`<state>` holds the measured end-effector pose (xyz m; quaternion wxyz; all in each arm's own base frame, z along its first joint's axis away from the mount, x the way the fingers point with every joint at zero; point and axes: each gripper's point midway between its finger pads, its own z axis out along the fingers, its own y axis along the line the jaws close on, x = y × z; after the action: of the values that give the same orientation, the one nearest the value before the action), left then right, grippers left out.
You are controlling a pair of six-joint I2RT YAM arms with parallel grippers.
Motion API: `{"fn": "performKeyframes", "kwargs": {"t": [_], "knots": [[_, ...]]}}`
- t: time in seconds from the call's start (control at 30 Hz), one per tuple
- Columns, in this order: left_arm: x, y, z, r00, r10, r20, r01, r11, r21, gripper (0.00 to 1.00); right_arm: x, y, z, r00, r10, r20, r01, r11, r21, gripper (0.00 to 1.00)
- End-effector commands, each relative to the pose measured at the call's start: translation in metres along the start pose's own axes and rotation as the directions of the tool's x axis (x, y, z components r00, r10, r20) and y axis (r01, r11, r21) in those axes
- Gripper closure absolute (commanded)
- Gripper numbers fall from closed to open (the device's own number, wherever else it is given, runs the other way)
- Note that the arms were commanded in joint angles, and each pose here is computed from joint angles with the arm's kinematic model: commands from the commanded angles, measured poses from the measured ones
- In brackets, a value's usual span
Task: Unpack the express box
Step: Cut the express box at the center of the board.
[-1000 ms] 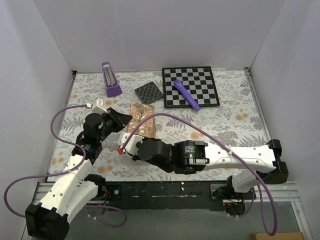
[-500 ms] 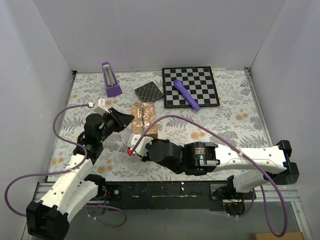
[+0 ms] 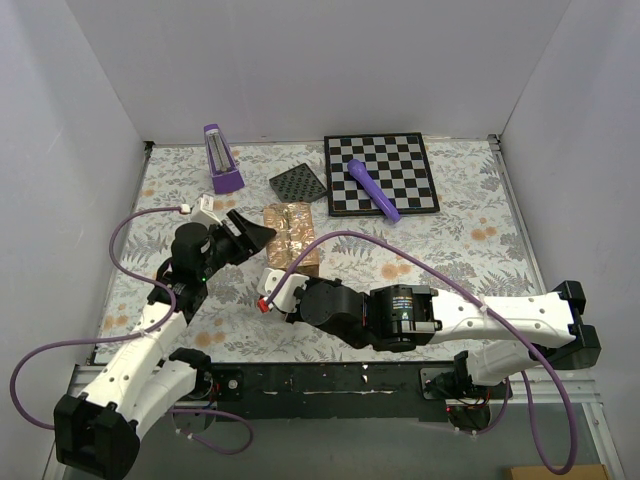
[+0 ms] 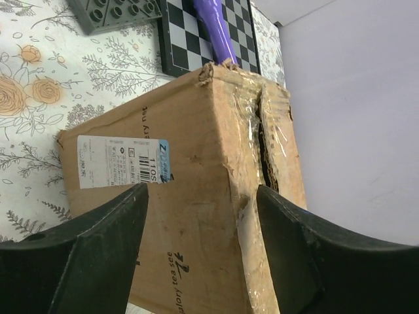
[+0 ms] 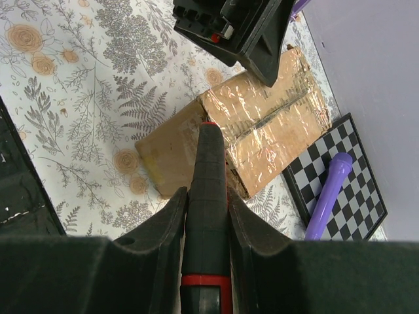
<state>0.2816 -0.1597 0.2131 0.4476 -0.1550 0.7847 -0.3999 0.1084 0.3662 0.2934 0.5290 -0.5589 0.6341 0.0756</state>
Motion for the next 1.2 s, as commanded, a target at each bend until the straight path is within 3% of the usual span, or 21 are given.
{"fn": "performKeyframes", "kwargs": {"t": [0.0,0.13,0.2,0.57,0.67,0.73,1.0,1.17], "knots": [[-0.006,-0.022,-0.009,1.000,0.017,-0.005,-0.017,0.998,0.064,0.36,0.011,-0.005,0.000,0.998,-0.039,-0.053,0.040,0.999,0.019,0.99],[-0.005,-0.025,-0.014,1.000,0.006,-0.010,-0.006,0.997,0.073,0.46,0.010,-0.003,0.003,0.998,-0.035,-0.052,0.036,0.999,0.019,0.99],[-0.002,-0.028,-0.019,1.000,-0.002,-0.019,0.004,0.996,0.091,0.58,0.009,-0.003,0.003,0.998,-0.032,-0.051,0.033,0.999,0.023,0.99],[0.017,-0.031,-0.025,0.994,-0.034,-0.101,0.048,0.990,0.131,0.59,0.008,-0.002,0.005,0.998,-0.031,-0.053,0.032,0.999,0.021,0.99],[0.022,-0.029,-0.026,0.992,-0.038,-0.120,0.054,0.990,0.131,0.65,0.008,-0.002,0.005,0.998,-0.029,-0.051,0.030,0.999,0.023,0.99],[0.024,-0.029,-0.027,0.992,-0.038,-0.124,0.054,0.990,0.134,0.76,0.008,-0.002,0.006,0.998,-0.030,-0.053,0.031,0.999,0.024,0.99],[0.029,-0.027,-0.027,0.988,-0.023,-0.151,0.044,0.989,0.140,0.87,0.007,-0.002,0.005,0.998,-0.035,-0.053,0.036,0.999,0.024,0.99],[0.029,-0.029,-0.025,0.988,0.010,-0.156,0.014,0.988,0.151,1.00,0.005,-0.004,0.004,0.998,-0.040,-0.052,0.041,0.999,0.025,0.99]]}}
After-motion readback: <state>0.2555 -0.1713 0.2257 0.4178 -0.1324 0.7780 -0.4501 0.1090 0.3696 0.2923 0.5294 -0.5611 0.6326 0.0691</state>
